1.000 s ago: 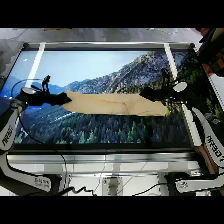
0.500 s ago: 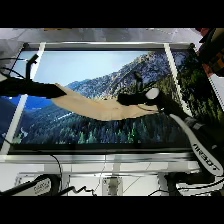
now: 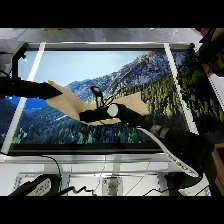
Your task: Fold the clothes and pants, and hang the long-sleeved shirts on hangers.
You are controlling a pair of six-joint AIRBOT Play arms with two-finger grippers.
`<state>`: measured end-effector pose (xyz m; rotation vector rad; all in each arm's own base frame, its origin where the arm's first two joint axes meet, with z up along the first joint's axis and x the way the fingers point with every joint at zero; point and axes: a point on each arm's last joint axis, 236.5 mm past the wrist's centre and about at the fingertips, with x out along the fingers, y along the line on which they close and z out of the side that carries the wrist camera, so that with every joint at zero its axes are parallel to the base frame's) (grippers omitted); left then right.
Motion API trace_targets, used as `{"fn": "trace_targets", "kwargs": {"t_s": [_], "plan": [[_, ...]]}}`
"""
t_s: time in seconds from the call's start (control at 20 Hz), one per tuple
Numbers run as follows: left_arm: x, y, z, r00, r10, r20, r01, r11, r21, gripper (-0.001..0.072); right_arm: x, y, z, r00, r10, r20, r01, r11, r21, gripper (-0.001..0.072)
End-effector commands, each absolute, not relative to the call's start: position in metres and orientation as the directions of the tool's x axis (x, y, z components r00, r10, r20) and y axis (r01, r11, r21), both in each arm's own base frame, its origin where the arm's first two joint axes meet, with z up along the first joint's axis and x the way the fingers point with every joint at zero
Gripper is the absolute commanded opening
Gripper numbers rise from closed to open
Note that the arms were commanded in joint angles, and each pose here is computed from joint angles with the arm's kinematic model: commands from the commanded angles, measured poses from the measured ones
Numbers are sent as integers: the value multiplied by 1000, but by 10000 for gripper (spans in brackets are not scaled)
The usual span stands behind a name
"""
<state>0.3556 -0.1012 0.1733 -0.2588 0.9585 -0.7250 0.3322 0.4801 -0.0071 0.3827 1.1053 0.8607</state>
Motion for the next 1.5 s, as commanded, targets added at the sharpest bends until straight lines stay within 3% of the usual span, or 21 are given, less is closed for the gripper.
{"fn": "trace_targets", "kwargs": {"t_s": [0.0,0.2,0.5,0.8,0.85,0.9,0.95,1.1,1.25,1.35,1.45], "plan": [[358,-106,166,340,-675,-654,444,729,-522,10,329,483,-13,164,743,-649,-474,637,608,15],[377,-153,155,295,-748,-595,430,659,-617,10,381,400,-19,192,643,-741,-443,731,519,15],[424,-325,140,347,-865,-363,422,489,-764,9,465,223,23,346,527,-776,-222,850,478,15],[405,-456,46,409,-823,-394,306,531,-790,13,489,94,38,443,425,-789,-19,884,466,15],[405,-461,38,418,-815,-401,290,538,-791,117,490,77,35,446,397,-802,4,895,445,15],[403,-463,32,415,-812,-409,287,544,-789,506,490,61,32,448,364,-816,21,909,417,16],[403,-463,31,413,-813,-410,290,544,-787,698,490,43,28,450,322,-833,33,926,376,15],[421,-446,46,448,-804,-391,288,544,-788,706,486,-6,8,428,182,-885,12,978,207,14],[434,-421,73,455,-815,-358,314,524,-792,705,475,-28,-27,356,201,-913,20,975,223,14],[438,-406,89,445,-829,-339,358,512,-781,706,460,7,-45,261,439,-860,-100,898,428,14],[441,-393,100,436,-839,-326,374,498,-782,705,454,45,-45,204,664,-720,-125,747,653,43]]}}
